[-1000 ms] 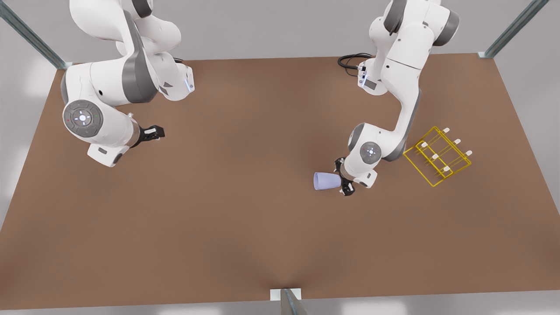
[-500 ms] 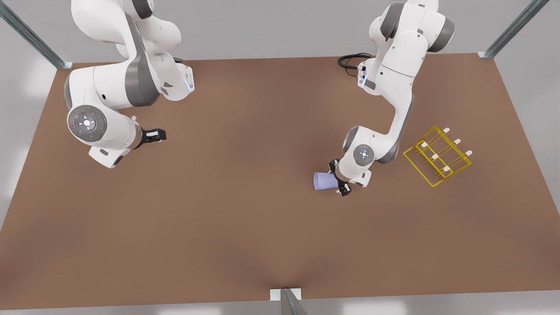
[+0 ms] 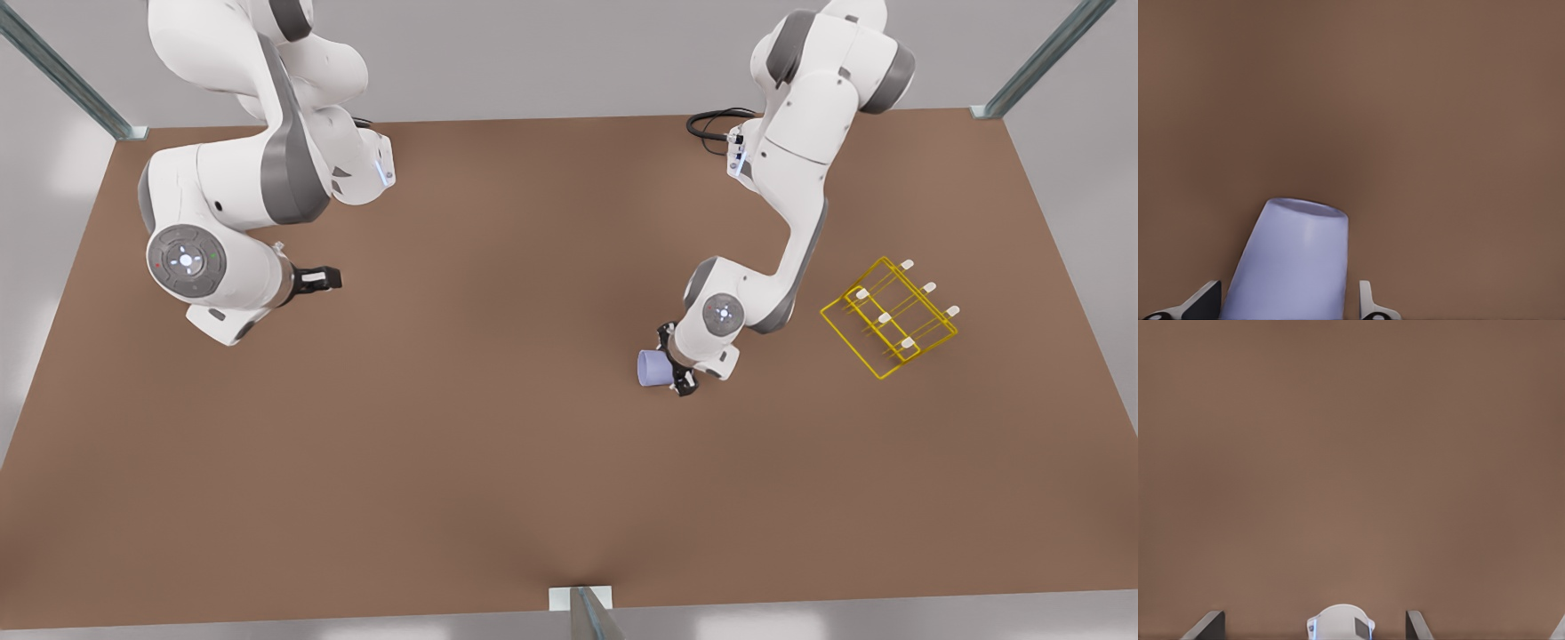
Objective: Place the cup on the cup holder
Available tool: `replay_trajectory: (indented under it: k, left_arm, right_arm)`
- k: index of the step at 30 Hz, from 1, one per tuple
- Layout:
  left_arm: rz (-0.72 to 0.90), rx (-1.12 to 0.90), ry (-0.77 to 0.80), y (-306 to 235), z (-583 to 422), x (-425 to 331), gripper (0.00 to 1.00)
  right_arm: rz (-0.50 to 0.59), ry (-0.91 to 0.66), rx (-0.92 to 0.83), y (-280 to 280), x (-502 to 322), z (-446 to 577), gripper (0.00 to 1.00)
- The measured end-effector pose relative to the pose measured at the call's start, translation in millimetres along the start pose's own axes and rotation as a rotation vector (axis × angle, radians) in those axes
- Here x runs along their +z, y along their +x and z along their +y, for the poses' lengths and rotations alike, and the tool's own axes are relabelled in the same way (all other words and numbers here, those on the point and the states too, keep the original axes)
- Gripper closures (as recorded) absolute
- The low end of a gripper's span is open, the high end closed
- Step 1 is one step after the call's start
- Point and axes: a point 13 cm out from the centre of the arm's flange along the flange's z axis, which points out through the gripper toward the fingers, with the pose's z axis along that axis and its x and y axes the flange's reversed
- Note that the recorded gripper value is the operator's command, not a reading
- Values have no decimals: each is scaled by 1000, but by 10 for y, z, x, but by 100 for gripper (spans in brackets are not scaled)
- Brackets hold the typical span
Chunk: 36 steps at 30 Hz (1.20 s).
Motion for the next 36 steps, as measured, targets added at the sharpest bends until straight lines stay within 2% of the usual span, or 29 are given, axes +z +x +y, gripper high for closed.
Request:
replay_trajectory:
  k: [9, 10, 11, 13, 15, 18, 20, 22, 25, 27, 29, 32, 36]
  left_arm:
    - [-16, 41, -22, 40, 150, 305, 0]
    - [-15, 44, -22, 46, 152, 308, 31]
    - [-13, 46, -21, 52, 152, 306, 43]
    - [-8, 50, -21, 62, 151, 300, 42]
    - [1, 53, -13, 91, 119, 244, 35]
    - [77, -7, 58, 208, -387, -539, 35]
    - [64, -37, 122, 71, -998, -1257, 32]
    - [-118, 6, 182, -353, -1341, -1675, 32]
    - [-695, -1, 298, -1748, -1630, -1962, 33]
    - [-1079, 18, 322, -2411, -1444, -2207, 35]
    - [-1363, 39, 315, -2896, -1212, -2539, 37]
    - [-1578, 97, 274, -3238, -1027, -2795, 34]
    - [-1657, 183, 183, -3657, -932, -2722, 34]
  right_arm:
    - [6, 1, 10, -14, 23, 3, 0]
    - [6, 1, 10, -14, 23, 3, 0]
    - [6, 1, 11, -14, 23, 1, 0]
    - [6, 0, 13, -14, 21, -4, 0]
    - [4, 0, 13, -14, 14, -4, 0]
    - [4, -1, 14, -14, 12, -7, 0]
    - [4, -2, 14, -14, 12, -6, 0]
    - [4, -3, 14, -14, 12, -7, 0]
    - [4, -5, 16, -15, 12, -14, 0]
    - [4, -6, 16, -15, 12, -15, 0]
    - [5, -8, 16, -15, 13, -12, 0]
    - [7, -8, 16, -23, 23, -7, 0]
    - [9, -9, 16, -32, 35, -2, 0]
